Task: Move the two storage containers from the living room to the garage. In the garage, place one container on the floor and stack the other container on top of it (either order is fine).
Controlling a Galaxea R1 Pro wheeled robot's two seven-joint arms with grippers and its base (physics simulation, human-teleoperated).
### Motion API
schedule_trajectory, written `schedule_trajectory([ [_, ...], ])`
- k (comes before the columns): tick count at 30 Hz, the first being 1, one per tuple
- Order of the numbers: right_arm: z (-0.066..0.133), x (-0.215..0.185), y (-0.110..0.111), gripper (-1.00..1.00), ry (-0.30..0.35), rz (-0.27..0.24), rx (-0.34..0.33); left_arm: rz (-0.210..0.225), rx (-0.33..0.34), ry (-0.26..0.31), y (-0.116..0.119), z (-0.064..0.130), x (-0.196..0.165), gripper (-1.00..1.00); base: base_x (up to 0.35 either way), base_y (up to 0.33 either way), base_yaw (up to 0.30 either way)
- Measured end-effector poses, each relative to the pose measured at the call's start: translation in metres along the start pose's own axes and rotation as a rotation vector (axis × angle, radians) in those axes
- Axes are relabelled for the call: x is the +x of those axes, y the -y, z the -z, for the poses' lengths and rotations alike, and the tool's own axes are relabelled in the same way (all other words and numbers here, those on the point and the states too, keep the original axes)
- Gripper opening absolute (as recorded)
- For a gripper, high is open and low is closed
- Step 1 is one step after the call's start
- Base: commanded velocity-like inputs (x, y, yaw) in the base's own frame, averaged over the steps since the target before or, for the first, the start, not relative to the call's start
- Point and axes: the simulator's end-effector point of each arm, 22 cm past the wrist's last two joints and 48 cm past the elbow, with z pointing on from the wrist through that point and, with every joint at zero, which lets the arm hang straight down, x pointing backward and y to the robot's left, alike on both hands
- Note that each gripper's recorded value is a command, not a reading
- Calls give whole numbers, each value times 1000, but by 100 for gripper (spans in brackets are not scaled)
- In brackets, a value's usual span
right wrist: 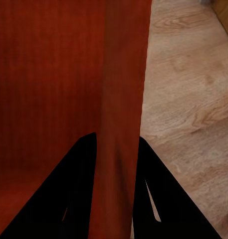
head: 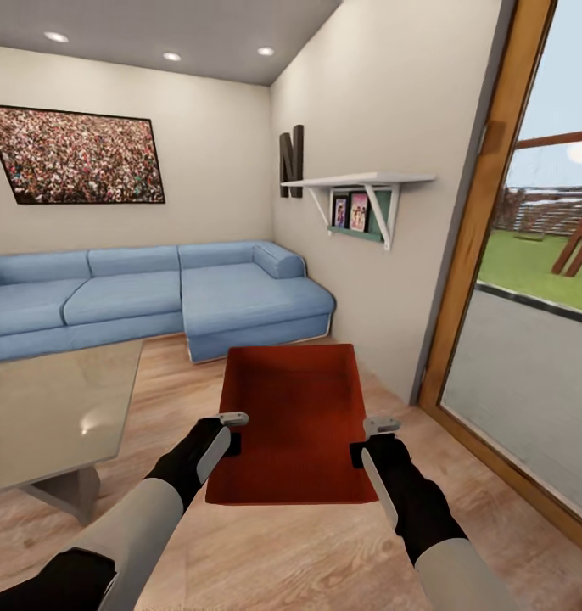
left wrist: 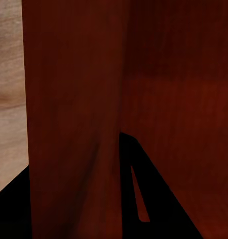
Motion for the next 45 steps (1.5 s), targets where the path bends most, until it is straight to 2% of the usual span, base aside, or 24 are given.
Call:
schedule_trajectory([
  [16,21,-26,5,-100,0,0,0,0,0,0,0,24,-25,-100,0,0,231],
  [45,59,-70,14,-100,-3,0,-1,1,-1,-3,1,66,-65,-100,0,0,286],
])
